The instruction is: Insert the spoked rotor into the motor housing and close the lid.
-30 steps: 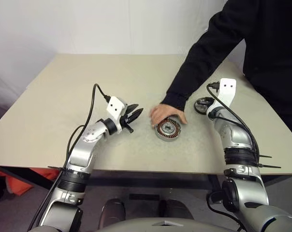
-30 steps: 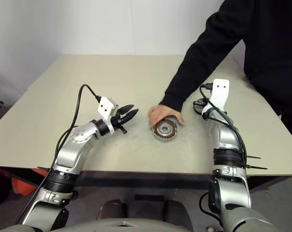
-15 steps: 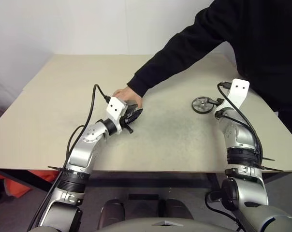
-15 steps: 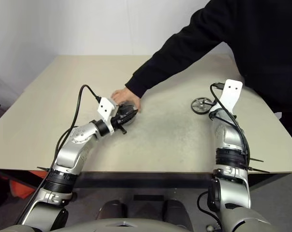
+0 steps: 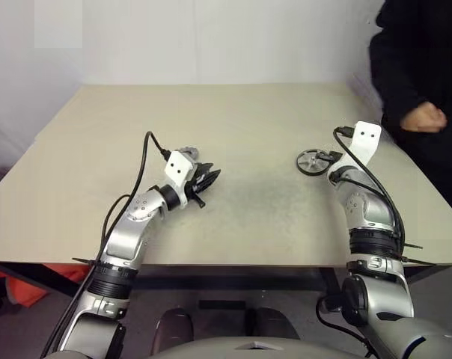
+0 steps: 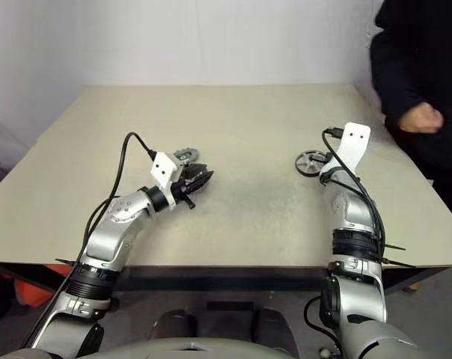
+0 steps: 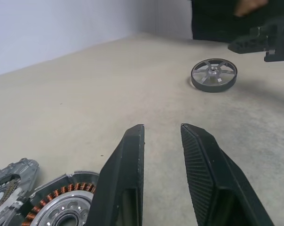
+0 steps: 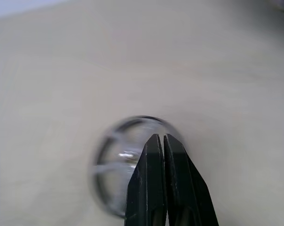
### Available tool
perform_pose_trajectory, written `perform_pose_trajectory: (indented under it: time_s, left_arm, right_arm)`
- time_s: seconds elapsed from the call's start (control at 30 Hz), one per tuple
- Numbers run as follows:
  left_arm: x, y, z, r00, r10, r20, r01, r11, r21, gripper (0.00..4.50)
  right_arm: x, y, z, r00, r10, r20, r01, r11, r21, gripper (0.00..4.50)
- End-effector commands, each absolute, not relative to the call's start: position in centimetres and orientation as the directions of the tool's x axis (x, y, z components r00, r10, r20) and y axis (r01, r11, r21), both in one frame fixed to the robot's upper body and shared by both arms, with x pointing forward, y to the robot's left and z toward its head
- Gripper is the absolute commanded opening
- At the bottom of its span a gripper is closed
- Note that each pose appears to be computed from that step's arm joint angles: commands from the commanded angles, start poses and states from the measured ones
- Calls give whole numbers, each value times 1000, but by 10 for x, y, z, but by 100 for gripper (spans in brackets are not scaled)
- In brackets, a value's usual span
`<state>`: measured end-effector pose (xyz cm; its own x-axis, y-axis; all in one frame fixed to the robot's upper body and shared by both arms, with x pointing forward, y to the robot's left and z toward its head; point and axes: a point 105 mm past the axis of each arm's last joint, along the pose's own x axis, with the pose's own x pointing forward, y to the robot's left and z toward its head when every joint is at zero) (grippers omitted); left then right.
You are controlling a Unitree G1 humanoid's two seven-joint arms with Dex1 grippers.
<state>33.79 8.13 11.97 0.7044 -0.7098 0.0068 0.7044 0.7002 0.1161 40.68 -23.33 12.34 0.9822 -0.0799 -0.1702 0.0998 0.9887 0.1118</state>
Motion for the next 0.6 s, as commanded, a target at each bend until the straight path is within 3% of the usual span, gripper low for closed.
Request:
perform_pose_trajectory:
  time_s: [0.03,0.13,0.27,0.5,0.6]
  left_arm:
    - [339,84,132,703,-710,44,697,700,159,132]
    - [339,85,131,703,-710,37,696,698,167,132]
    - [340,88,129,707,-707,19,692,697,187,132]
    - [343,101,124,720,-693,-36,676,688,263,132]
    - [349,115,116,723,-679,-129,667,638,384,132]
  right_arm:
    - [405,-185,170,981,192,16,-193,979,62,9]
    - [393,-157,174,922,384,36,-382,922,-60,9]
    - [371,-130,158,806,589,-61,-591,791,-158,9]
    - [359,-126,135,746,641,-180,-666,717,-207,9]
    - [359,-127,130,748,632,-202,-663,716,-218,9]
